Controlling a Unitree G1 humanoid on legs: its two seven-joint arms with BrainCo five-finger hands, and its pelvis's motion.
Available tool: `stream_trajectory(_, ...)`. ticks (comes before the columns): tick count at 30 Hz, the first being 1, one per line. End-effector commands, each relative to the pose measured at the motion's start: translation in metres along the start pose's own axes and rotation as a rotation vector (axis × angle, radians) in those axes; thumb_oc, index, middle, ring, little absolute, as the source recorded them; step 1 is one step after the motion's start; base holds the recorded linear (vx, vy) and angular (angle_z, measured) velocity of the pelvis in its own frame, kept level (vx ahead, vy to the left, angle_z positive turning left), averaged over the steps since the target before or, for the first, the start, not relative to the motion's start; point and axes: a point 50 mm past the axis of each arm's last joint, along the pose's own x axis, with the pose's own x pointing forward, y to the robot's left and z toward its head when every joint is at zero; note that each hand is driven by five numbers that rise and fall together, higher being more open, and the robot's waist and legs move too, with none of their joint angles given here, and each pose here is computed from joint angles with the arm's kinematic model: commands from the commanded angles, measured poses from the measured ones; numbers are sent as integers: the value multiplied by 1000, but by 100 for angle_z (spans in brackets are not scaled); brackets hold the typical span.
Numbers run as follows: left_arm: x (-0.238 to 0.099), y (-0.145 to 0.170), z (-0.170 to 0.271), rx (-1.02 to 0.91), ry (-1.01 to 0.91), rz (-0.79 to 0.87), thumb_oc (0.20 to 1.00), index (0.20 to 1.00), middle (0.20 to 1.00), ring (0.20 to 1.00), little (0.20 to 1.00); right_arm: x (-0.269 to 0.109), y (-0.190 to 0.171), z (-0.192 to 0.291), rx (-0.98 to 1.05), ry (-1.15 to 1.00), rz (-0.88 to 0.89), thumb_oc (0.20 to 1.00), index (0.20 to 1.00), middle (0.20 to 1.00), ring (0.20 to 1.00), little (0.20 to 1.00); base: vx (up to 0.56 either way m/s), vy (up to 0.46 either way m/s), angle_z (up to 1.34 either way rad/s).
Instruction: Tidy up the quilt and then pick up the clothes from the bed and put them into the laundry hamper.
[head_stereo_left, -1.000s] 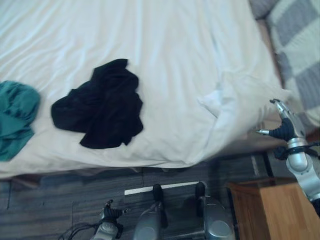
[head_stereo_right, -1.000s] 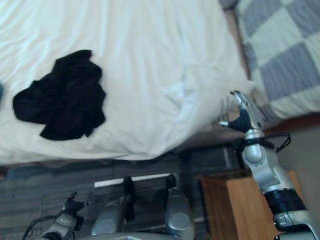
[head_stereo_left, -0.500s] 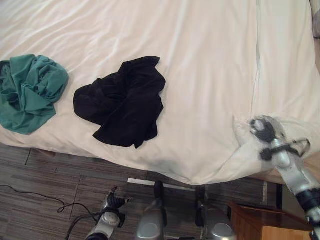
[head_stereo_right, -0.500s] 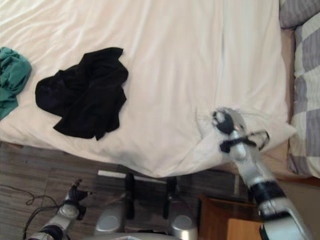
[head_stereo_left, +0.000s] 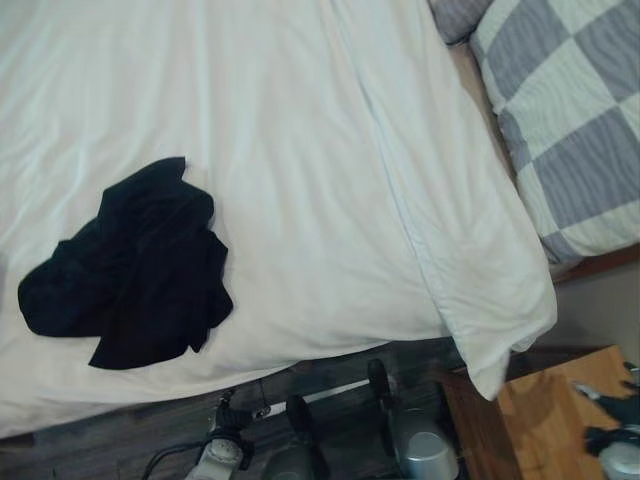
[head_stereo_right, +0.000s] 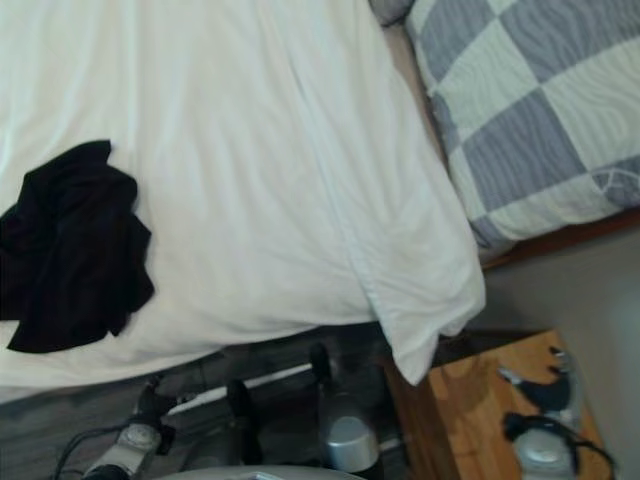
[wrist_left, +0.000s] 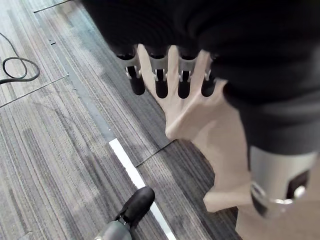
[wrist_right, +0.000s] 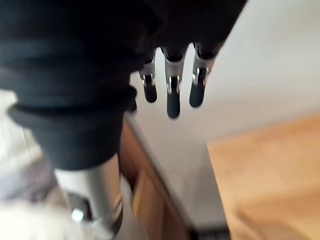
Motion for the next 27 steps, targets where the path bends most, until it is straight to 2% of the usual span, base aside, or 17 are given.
stream_trajectory(1, -3, 1, -19, 53, 57, -9, 1000, 1000, 1000, 1000, 1000, 26, -41, 60, 84, -267, -243, 1000, 1000, 1000, 1000, 1000, -22, 17, -11)
stream_trajectory(2, -2, -2, -16, 62, 44, -17, 1000, 1000, 1000, 1000, 1000, 28, -41, 76, 127, -327, -264, 1000, 1000, 1000, 1000, 1000, -48, 1, -5)
stream_trajectory(3, -2, -4, -12, 86, 25, -30, 1000, 1000, 1000, 1000, 1000, 27, -33, 107, 231, -432, -252, 200, 200, 200, 200, 200, -44, -13, -2)
stream_trajectory(5, 0, -4, -7, 101, 11, -32, 1000, 1000, 1000, 1000, 1000, 29, -23, 125, 304, -481, -231, 200, 200, 200, 200, 200, -128, -41, -7)
stream_trajectory(6, 4, -1, 5, 128, -23, -28, 1000, 1000, 1000, 1000, 1000, 30, 2, 161, 439, -543, -147, 200, 200, 200, 200, 200, -192, -52, 3)
stream_trajectory(7, 4, 0, 7, 124, -26, -24, 1000, 1000, 1000, 1000, 1000, 31, 2, 163, 445, -546, -147, 200, 200, 200, 200, 200, -219, -54, 17)
stream_trajectory(9, 10, 6, 27, 120, -72, 3, 1000, 1000, 1000, 1000, 1000, 39, 29, 194, 653, -519, -24, 200, 200, 200, 200, 200, -206, -54, 26)
stream_trajectory(14, 14, 13, 38, 39, -73, 47, 1000, 1000, 1000, 1000, 1000, 52, 51, 200, 743, -407, 42, 200, 200, 200, 200, 200, -123, -16, 33)
stream_trajectory(19, 15, 17, 33, -86, -21, 93, 1000, 1000, 1000, 1000, 1000, 42, 82, 140, 800, -155, 108, 200, 200, 200, 200, 200, -67, 4, 10)
stream_trajectory(21, 13, 15, 27, -92, -6, 98, 1000, 1000, 1000, 1000, 1000, 16, 109, 72, 744, 87, 181, 200, 200, 200, 200, 200, -7, 57, 10)
stream_trajectory(24, 12, 15, 23, -98, 7, 102, 1000, 1000, 1000, 1000, 1000, 0, 119, 46, 690, 180, 229, 200, 200, 200, 200, 200, 5, 58, -5)
stream_trajectory(25, 10, 14, 15, -110, 31, 101, 1000, 1000, 1000, 1000, 1000, -32, 129, -1, 566, 340, 304, 200, 200, 200, 200, 200, 26, 98, -17)
stream_trajectory(26, 9, 13, 13, -109, 32, 98, 1000, 1000, 1000, 1000, 1000, -48, 132, -23, 504, 421, 333, 200, 200, 200, 200, 200, 53, 187, -8)
stream_trajectory(27, 8, 8, 12, -91, 14, 82, 1000, 1000, 1000, 1000, 1000, -80, 133, -61, 366, 559, 389, 200, 200, 200, 200, 200, 32, 162, -5)
